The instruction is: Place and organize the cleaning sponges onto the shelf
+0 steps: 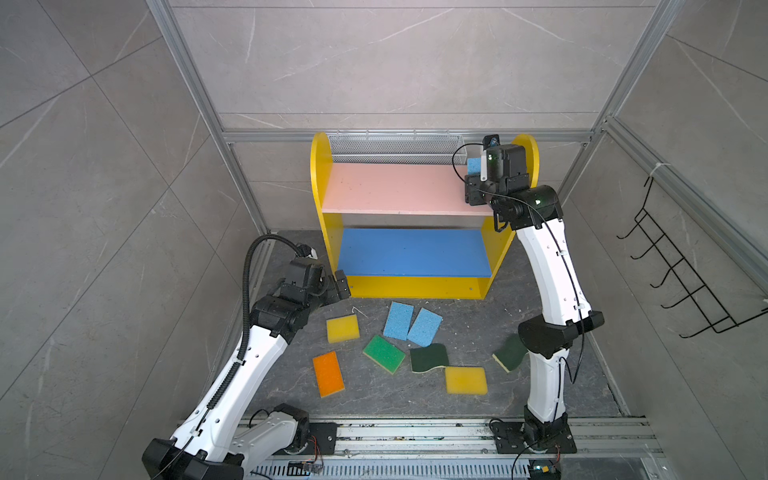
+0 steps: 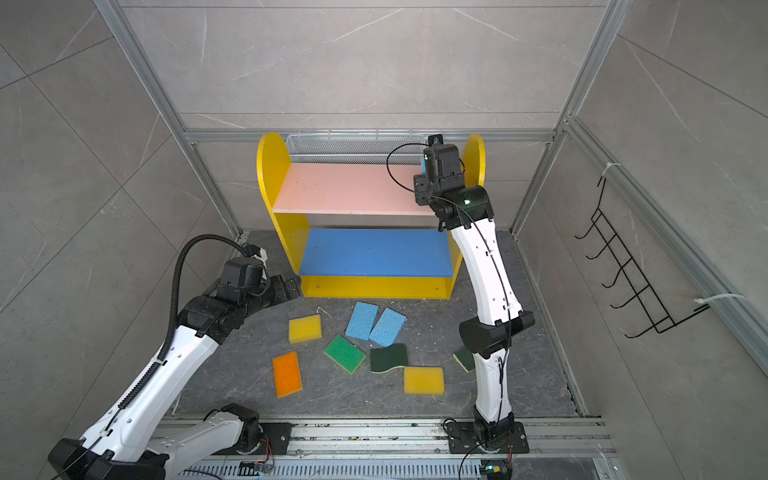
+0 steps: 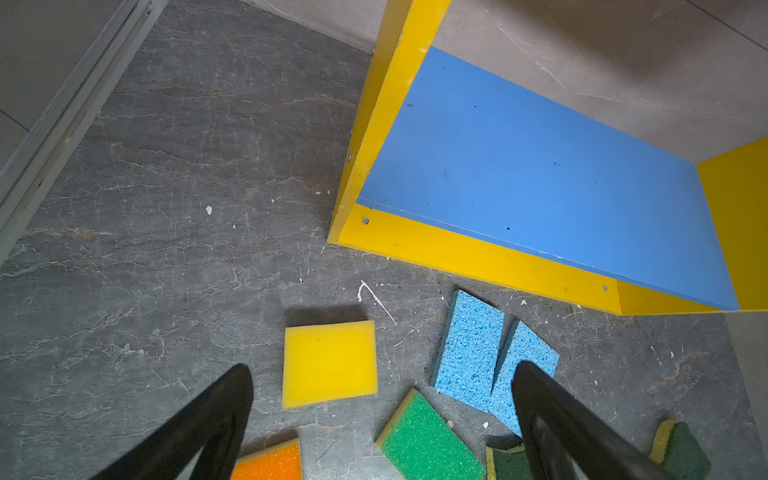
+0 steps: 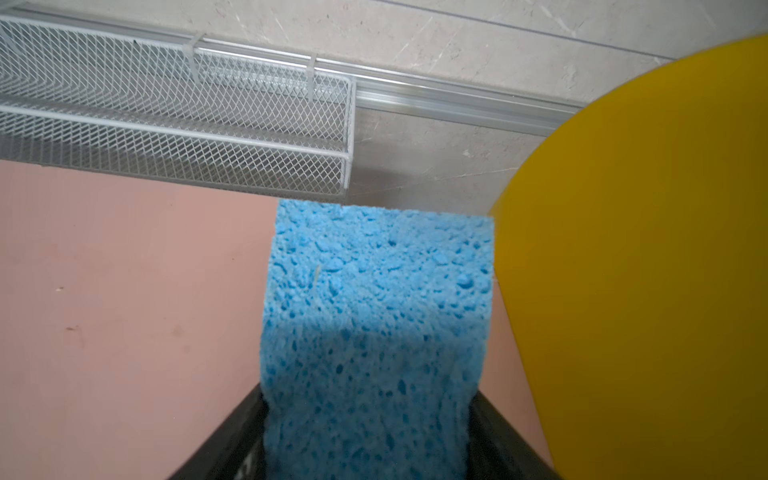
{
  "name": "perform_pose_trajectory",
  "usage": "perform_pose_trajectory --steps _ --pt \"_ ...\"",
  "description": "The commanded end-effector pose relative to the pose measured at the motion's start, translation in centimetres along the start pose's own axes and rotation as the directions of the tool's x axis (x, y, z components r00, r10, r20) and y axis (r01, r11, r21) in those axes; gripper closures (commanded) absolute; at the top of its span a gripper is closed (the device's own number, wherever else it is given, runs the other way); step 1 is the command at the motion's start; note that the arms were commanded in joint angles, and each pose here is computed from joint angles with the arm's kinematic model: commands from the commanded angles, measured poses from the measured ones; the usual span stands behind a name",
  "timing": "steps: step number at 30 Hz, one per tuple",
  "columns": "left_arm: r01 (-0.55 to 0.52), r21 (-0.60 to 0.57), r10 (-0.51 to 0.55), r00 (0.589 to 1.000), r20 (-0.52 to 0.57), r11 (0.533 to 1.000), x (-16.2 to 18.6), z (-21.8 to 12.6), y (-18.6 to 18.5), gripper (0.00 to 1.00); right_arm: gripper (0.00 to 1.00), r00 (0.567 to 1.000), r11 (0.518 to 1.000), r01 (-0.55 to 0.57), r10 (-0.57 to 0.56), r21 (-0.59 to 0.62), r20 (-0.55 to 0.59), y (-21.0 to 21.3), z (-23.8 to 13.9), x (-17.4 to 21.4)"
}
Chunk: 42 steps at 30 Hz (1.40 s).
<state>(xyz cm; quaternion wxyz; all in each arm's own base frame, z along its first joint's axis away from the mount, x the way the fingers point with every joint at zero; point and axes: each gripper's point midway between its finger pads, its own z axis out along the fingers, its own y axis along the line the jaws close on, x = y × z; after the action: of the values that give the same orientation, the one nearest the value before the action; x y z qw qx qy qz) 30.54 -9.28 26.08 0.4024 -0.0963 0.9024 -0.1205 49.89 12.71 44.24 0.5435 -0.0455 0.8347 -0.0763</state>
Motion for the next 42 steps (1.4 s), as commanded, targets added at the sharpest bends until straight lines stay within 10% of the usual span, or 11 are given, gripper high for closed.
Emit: perform_pose_trajectory --steps 1,42 --pt "0.023 0.023 -0.023 0.999 0.030 0.999 -0.7 -0.5 -0.5 0.00 0.30 0.998 0.999 0.043 -0.042 0.033 -0.057 -0.5 0.7 1.5" --pt "0.104 0.021 -0.106 0.987 0.123 0.994 -0.9 -2.2 0.8 0.00 0.15 0.997 0.999 0.044 -0.046 -0.032 -0.067 -0.2 2.0 1.8"
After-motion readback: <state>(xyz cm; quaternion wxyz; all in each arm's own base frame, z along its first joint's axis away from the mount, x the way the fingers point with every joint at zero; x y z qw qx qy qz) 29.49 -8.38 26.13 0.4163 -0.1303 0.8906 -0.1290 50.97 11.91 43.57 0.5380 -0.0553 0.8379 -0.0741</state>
